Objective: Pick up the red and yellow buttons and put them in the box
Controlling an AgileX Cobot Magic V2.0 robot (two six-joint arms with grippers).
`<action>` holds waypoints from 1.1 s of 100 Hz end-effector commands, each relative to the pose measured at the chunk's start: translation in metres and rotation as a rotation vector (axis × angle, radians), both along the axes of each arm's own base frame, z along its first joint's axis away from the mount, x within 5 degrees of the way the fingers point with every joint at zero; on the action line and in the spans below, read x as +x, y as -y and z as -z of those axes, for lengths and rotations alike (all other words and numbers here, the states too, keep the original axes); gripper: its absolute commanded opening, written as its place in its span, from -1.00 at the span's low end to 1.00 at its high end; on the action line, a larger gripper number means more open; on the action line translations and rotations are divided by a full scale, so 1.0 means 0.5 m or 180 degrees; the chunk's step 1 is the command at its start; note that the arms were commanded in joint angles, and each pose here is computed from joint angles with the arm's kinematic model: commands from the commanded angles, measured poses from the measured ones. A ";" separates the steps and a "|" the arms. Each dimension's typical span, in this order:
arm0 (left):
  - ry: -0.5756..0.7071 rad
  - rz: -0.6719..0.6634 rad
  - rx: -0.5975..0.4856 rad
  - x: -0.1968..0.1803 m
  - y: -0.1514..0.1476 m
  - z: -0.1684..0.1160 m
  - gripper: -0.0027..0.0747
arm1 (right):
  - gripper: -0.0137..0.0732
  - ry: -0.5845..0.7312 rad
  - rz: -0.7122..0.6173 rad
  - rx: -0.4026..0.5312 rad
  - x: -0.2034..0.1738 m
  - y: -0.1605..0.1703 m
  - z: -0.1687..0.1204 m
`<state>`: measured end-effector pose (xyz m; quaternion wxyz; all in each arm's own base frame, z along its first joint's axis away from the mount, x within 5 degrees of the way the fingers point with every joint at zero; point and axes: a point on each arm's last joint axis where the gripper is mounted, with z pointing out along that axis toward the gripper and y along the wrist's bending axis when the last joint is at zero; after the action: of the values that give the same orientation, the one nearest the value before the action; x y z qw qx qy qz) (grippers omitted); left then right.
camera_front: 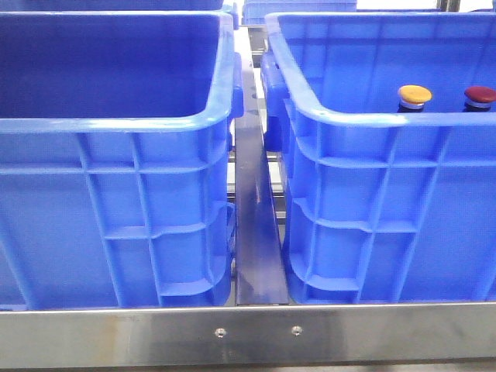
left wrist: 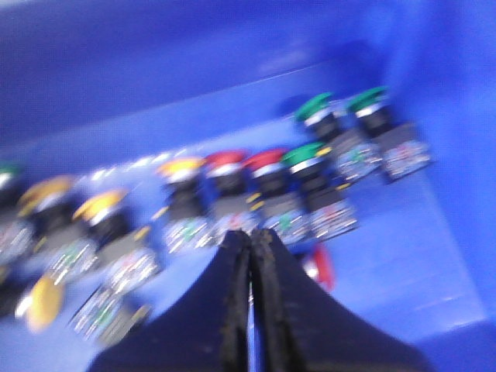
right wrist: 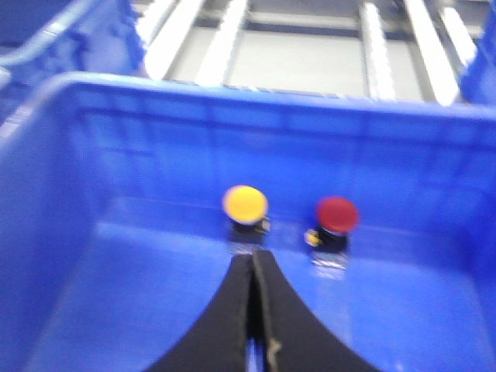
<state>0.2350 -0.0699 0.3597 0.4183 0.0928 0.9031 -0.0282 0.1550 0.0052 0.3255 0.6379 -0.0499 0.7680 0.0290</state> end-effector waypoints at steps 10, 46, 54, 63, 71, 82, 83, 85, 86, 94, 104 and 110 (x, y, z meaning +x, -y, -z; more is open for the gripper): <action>0.0580 -0.0210 -0.0199 -0.070 -0.055 -0.032 -0.98 | -0.92 0.0430 -0.0129 -0.0031 -0.041 -0.018 -0.039; 0.1299 -0.0570 -0.0322 -0.234 -0.128 -0.006 -0.98 | -0.92 0.0726 -0.0222 -0.0009 -0.119 -0.022 -0.019; 0.1454 -0.0586 -0.0344 -0.269 -0.134 0.005 -0.98 | -0.92 0.0818 -0.0222 -0.0010 -0.140 -0.022 -0.010; 0.1605 -0.0578 -0.0375 -0.303 -0.138 0.018 -0.98 | -0.92 0.0875 -0.0227 -0.0010 -0.158 -0.021 0.006; 0.1726 -0.0572 -0.0401 -0.329 -0.141 0.030 -0.98 | -0.92 0.0917 -0.0269 -0.0013 -0.174 -0.023 0.021; 0.1878 -0.0568 -0.0424 -0.360 -0.144 0.046 -0.98 | -0.92 0.0993 -0.0313 -0.0017 -0.194 -0.025 0.038; 0.1885 -0.0568 -0.0426 -0.361 -0.145 0.047 -0.98 | -0.92 0.0988 -0.0321 -0.0018 -0.195 -0.026 0.040; 0.1910 -0.0567 -0.0431 -0.366 -0.145 0.050 -0.98 | -0.92 0.0997 -0.0329 -0.0019 -0.198 -0.026 0.044; 0.1913 -0.0567 -0.0432 -0.367 -0.145 0.052 -0.98 | -0.92 0.0997 -0.0337 -0.0019 -0.199 -0.027 0.046; 0.2015 -0.0565 -0.0445 -0.384 -0.147 0.057 -0.98 | -0.92 0.1037 -0.0351 -0.0022 -0.208 -0.027 0.056; 0.2100 -0.0565 -0.0449 -0.395 -0.149 0.057 -0.98 | -0.92 0.1052 -0.0361 -0.0023 -0.212 -0.028 0.062; 0.2115 -0.0566 -0.0435 -0.397 -0.150 0.056 -0.98 | -0.92 0.1047 -0.0374 -0.0024 -0.212 -0.028 0.062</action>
<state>0.0378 0.0055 0.3166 0.6572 -0.0125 0.7535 -0.0167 0.0494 0.0213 0.2858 0.7404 -0.1122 0.6601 0.0591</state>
